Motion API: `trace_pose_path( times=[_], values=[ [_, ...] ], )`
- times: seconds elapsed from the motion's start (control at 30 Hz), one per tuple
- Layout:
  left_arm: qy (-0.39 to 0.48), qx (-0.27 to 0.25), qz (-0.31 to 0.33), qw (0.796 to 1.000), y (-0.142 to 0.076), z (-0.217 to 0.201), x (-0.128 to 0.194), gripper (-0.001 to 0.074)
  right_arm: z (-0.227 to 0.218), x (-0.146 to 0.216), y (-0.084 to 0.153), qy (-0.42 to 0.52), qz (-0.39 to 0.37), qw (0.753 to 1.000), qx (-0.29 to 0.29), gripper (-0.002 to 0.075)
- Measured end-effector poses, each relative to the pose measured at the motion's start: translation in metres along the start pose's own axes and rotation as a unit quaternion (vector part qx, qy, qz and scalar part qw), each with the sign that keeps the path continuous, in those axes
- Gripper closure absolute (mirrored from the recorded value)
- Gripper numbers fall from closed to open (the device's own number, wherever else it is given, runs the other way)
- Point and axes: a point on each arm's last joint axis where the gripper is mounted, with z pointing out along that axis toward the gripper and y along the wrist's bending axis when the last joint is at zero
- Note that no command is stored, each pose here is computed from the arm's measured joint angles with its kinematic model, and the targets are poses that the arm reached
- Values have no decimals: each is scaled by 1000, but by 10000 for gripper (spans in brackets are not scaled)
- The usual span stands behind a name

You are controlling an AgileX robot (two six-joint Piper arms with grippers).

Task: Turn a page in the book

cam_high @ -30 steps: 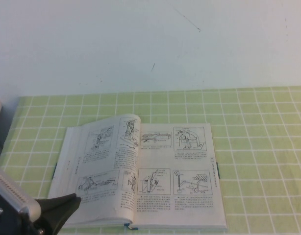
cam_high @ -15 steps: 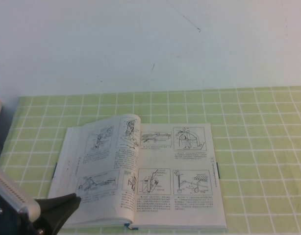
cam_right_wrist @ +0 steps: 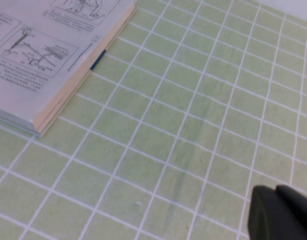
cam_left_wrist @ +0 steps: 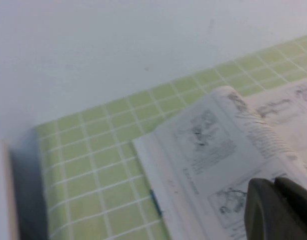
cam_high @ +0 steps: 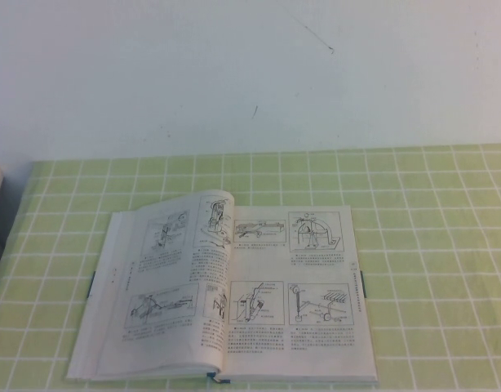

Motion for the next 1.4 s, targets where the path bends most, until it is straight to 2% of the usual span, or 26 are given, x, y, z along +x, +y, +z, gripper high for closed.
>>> trace_pose_path(
  times=[0.17, 0.33, 0.5, 0.83, 1.1, 1.4],
  values=[
    [-5, -72, -11, 997, 8, -27, 10, 738, 0, 0, 0, 0, 0, 1000, 0, 727],
    [-9, -106, -12, 994, 8, -45, 24, 738, 0, 0, 0, 1, 0, 1000, 0, 727],
    [-7, -108, -16, 994, 7, -37, 38, 738, 0, 0, 0, 1, 0, 1000, 0, 727],
    [18, -98, -97, 990, 3, 0, 99, 738, 0, 0, 0, 1, 0, 1000, 0, 727],
    [5, -102, -129, 986, 3, 3, 102, 738, 0, 0, 0, 1, 0, 1000, 0, 727],
    [8, -95, -104, 990, 2, 3, 102, 738, 0, 0, 0, 1, 0, 1000, 0, 727]
  ],
)
